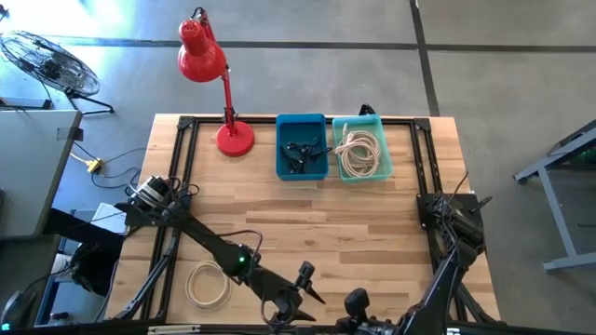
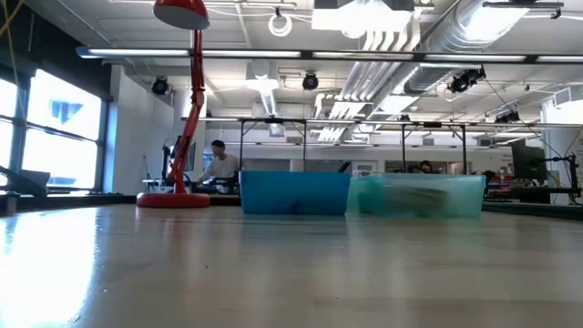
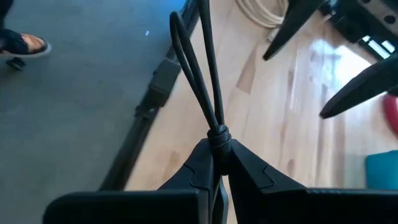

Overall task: Pick & Place USB Port
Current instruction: Put the black USB cable into the blue bin

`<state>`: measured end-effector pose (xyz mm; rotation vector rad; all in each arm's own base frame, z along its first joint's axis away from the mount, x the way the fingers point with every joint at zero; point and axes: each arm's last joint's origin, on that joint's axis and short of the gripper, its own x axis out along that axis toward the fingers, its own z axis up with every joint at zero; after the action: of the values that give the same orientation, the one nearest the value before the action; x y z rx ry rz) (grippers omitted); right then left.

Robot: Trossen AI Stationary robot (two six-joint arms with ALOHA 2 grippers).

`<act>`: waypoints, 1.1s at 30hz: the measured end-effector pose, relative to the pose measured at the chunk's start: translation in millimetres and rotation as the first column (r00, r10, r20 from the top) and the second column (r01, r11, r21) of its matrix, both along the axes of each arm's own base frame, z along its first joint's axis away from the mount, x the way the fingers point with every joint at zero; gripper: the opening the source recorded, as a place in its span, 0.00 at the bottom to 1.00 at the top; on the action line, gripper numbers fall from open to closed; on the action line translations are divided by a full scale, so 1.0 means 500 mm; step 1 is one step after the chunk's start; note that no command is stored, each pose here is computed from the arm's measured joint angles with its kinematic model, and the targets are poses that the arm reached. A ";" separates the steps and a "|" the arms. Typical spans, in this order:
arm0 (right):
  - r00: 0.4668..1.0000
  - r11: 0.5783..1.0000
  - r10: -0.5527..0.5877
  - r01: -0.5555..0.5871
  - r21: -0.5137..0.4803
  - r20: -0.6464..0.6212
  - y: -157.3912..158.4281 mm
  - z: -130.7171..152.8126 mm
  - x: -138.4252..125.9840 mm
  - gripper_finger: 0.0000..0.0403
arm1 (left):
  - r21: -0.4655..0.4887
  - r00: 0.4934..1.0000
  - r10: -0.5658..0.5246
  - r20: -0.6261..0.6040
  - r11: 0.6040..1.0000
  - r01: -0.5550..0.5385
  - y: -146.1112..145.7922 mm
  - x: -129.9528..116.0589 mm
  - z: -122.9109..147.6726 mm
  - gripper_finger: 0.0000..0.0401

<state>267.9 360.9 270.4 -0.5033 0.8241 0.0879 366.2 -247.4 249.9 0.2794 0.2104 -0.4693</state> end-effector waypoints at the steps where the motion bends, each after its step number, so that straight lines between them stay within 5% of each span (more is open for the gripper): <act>1: 1.000 1.000 0.002 -0.001 -0.010 0.004 -0.002 0.000 0.004 0.05 | -0.007 1.000 -0.012 0.007 1.000 0.012 -0.003 -0.002 0.002 0.55; 15: 1.000 0.999 0.005 -0.004 -0.039 0.022 -0.021 0.003 0.035 0.05 | -0.030 1.000 -0.017 -0.015 0.999 0.016 -0.025 0.016 -0.059 0.55; 33: 0.999 0.998 -0.016 0.018 -0.059 0.031 -0.038 0.005 0.054 0.05 | -0.084 0.996 -0.039 0.083 0.995 0.046 -0.029 0.020 -0.040 0.55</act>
<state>294.7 342.0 272.6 -0.5525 0.8031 0.0400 376.3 -261.9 230.1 0.2182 0.1051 -0.5070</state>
